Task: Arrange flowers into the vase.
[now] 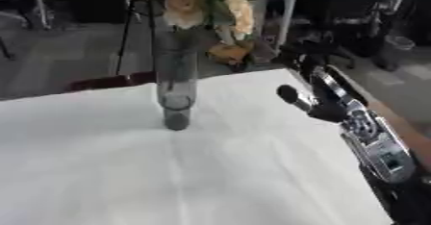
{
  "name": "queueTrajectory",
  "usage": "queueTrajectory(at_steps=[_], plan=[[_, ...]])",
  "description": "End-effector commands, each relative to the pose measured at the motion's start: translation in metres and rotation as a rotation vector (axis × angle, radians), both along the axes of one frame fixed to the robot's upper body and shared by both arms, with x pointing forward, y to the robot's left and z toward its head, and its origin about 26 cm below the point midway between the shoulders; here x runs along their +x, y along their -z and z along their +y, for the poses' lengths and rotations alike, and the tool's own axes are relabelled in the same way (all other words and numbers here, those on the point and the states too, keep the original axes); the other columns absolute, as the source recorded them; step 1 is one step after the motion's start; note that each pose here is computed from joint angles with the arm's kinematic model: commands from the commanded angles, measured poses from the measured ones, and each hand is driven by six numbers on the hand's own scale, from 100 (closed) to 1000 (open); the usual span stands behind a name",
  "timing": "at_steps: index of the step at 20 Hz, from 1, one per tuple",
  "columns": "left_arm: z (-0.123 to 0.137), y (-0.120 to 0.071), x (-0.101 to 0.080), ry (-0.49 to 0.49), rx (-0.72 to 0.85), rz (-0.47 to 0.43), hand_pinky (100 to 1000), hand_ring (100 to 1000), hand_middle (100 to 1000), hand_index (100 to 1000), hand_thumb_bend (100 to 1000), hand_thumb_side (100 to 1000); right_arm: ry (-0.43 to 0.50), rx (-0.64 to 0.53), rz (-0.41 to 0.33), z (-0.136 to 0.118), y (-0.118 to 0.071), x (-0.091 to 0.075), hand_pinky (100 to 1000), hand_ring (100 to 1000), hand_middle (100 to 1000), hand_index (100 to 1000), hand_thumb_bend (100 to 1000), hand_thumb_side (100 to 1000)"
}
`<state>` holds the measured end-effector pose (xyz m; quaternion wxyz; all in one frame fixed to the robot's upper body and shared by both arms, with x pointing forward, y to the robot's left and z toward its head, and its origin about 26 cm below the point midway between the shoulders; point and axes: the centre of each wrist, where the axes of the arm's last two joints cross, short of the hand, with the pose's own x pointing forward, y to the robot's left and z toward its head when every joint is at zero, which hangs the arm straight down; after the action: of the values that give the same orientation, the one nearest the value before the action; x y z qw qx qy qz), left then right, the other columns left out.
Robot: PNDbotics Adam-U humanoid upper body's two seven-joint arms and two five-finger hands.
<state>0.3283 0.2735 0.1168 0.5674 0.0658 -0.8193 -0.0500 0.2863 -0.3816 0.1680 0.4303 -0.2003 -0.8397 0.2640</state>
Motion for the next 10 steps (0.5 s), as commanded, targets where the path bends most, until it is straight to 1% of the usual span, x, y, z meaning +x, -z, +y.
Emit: queueTrajectory(at_steps=[1, 2, 4, 5, 6, 10], plan=[[0.007, -0.012, -0.001, -0.011, 0.035, -0.039, 583, 718, 645, 680, 913, 625, -0.029, -0.005, -0.032, 0.003, -0.009, -0.004, 990, 1000, 798, 1000, 531, 712], [0.007, -0.012, -0.001, -0.012, 0.037, -0.039, 583, 718, 645, 680, 913, 625, -0.036, 0.001, -0.031, 0.004, -0.007, -0.005, 990, 1000, 798, 1000, 531, 712], [0.009, -0.013, 0.000, -0.019, 0.043, -0.044, 583, 719, 647, 681, 912, 624, -0.044, 0.009, -0.020, 0.005, -0.002, -0.008, 965, 1000, 782, 1000, 481, 715], [0.010, -0.014, 0.000, -0.023, 0.046, -0.047, 583, 719, 647, 681, 912, 624, -0.047, 0.014, -0.015, 0.005, 0.001, -0.010, 965, 1000, 782, 1000, 481, 715], [0.011, -0.016, 0.000, -0.028, 0.051, -0.050, 583, 718, 646, 681, 911, 623, -0.047, 0.020, -0.010, 0.005, 0.003, -0.012, 932, 985, 766, 1000, 434, 720], [0.014, -0.018, 0.001, -0.039, 0.063, -0.059, 583, 718, 646, 681, 911, 623, -0.045, 0.033, 0.001, 0.005, 0.008, -0.016, 932, 985, 766, 1000, 434, 720]])
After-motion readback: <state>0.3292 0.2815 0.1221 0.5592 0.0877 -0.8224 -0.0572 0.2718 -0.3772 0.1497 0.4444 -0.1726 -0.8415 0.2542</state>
